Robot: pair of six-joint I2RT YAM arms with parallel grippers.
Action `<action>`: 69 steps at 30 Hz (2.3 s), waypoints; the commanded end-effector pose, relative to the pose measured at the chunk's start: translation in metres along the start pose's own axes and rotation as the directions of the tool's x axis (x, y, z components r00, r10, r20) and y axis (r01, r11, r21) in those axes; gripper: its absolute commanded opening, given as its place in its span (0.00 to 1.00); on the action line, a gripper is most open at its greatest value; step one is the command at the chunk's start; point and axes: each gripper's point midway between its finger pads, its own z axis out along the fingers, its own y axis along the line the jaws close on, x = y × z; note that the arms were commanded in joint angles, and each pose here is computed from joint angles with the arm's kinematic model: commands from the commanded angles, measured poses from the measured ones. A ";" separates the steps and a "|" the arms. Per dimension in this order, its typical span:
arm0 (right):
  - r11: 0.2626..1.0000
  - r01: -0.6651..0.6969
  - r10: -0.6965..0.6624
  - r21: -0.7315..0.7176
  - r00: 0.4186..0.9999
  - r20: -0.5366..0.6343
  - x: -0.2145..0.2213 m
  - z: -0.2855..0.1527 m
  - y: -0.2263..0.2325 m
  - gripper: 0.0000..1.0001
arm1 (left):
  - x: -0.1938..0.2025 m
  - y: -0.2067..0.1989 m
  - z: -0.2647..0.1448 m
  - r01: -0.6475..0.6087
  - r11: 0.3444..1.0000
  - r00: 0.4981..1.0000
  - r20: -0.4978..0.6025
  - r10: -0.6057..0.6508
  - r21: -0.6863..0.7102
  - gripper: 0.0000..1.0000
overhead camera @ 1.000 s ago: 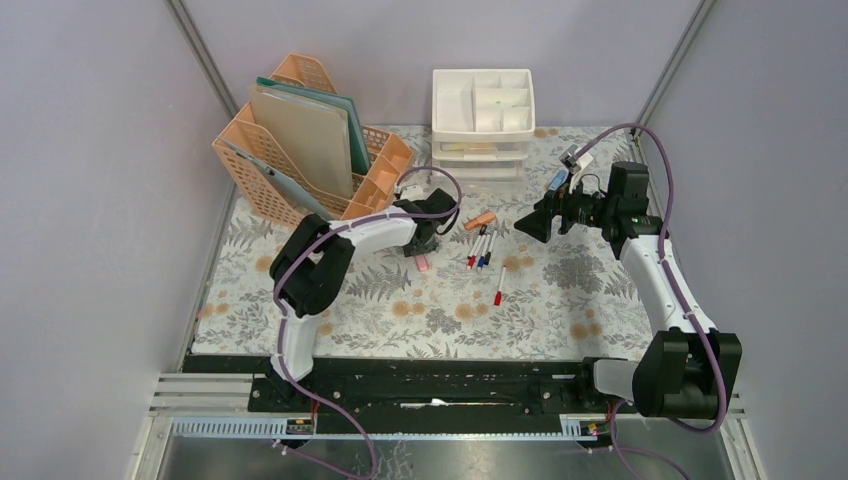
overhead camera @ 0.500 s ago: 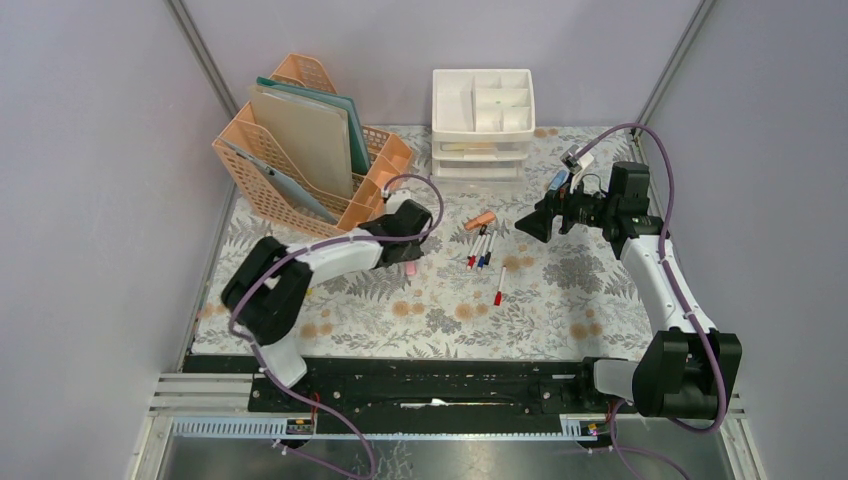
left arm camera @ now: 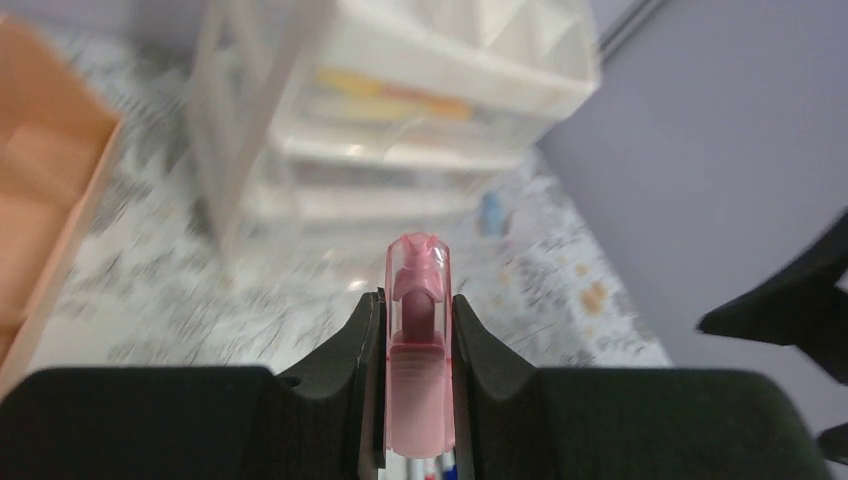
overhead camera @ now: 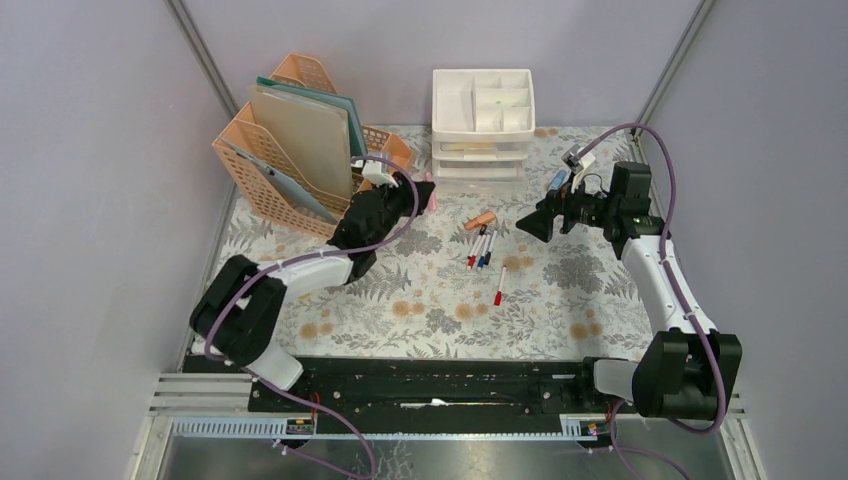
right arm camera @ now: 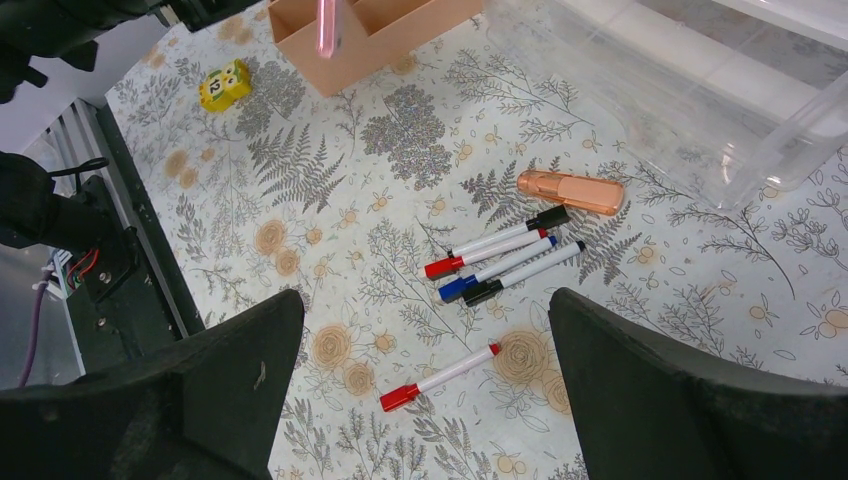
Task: Organize the desk
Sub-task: Place the stationery in the drawer.
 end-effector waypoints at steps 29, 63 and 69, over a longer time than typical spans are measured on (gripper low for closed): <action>0.998 0.056 -0.057 0.017 0.997 0.043 -0.014 -0.008 0.001 1.00 | -0.058 -0.014 0.113 -0.080 0.968 0.879 0.474 -0.045 0.239 0.12; 0.999 0.036 -0.038 0.038 0.998 0.045 -0.011 -0.010 -0.007 1.00 | -0.071 -0.046 0.065 -0.191 0.952 0.946 0.302 0.114 0.239 0.83; 0.998 0.023 -0.026 0.065 0.998 0.049 -0.010 -0.011 -0.015 1.00 | -0.066 -0.054 0.038 -0.275 0.927 0.956 0.173 0.236 0.254 0.93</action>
